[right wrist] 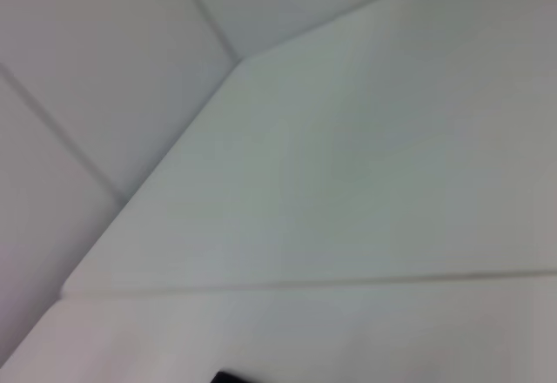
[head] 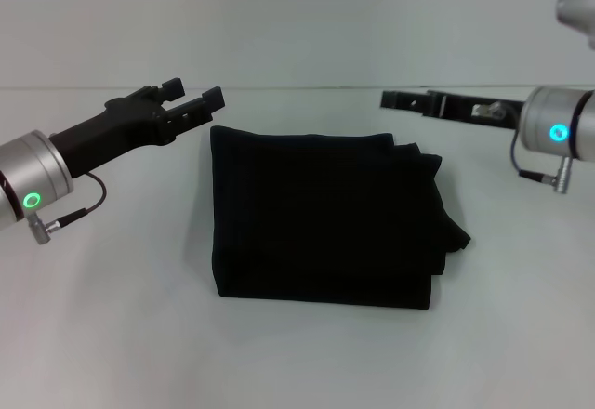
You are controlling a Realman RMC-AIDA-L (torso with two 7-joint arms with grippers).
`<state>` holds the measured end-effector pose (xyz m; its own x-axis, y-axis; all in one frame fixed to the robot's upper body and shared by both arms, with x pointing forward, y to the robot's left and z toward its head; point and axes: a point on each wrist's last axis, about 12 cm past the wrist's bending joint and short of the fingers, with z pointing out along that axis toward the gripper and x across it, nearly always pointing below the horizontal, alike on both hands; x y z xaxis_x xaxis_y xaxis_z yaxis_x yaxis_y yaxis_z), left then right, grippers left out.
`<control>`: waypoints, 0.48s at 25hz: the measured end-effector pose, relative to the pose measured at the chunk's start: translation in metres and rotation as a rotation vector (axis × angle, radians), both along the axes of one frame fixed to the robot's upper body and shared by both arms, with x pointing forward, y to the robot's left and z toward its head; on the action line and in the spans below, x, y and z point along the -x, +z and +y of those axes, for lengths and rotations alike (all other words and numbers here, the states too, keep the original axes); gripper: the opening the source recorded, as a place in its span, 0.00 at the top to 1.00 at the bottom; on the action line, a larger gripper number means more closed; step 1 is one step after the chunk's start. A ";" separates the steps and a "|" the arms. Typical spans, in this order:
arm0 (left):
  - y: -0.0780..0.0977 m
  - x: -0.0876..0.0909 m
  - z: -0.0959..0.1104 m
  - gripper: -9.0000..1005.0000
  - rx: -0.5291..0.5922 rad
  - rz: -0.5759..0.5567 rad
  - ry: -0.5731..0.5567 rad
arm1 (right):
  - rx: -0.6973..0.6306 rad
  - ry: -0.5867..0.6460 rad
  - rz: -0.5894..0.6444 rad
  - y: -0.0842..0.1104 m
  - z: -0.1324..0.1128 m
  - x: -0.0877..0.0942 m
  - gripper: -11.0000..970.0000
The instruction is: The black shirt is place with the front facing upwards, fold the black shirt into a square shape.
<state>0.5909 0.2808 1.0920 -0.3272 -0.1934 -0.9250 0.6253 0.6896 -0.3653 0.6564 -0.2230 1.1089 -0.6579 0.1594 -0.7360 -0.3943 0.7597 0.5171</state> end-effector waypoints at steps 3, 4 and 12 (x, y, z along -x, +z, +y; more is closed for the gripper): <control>-0.001 0.001 0.001 0.16 0.000 0.003 0.003 | -0.018 -0.001 0.041 0.002 -0.011 0.000 0.20; -0.001 0.001 0.001 0.16 0.001 0.004 0.003 | -0.019 0.005 0.062 0.002 -0.013 0.001 0.20; -0.001 0.001 0.001 0.16 0.003 0.006 0.003 | 0.011 0.035 0.327 0.004 -0.030 0.011 0.20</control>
<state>0.5903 0.2814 1.0913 -0.3320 -0.1975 -0.9224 0.6211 0.6902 -0.3713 0.6458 -0.2526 1.1129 -0.8647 0.1254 -0.4864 -0.2351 0.7548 0.6124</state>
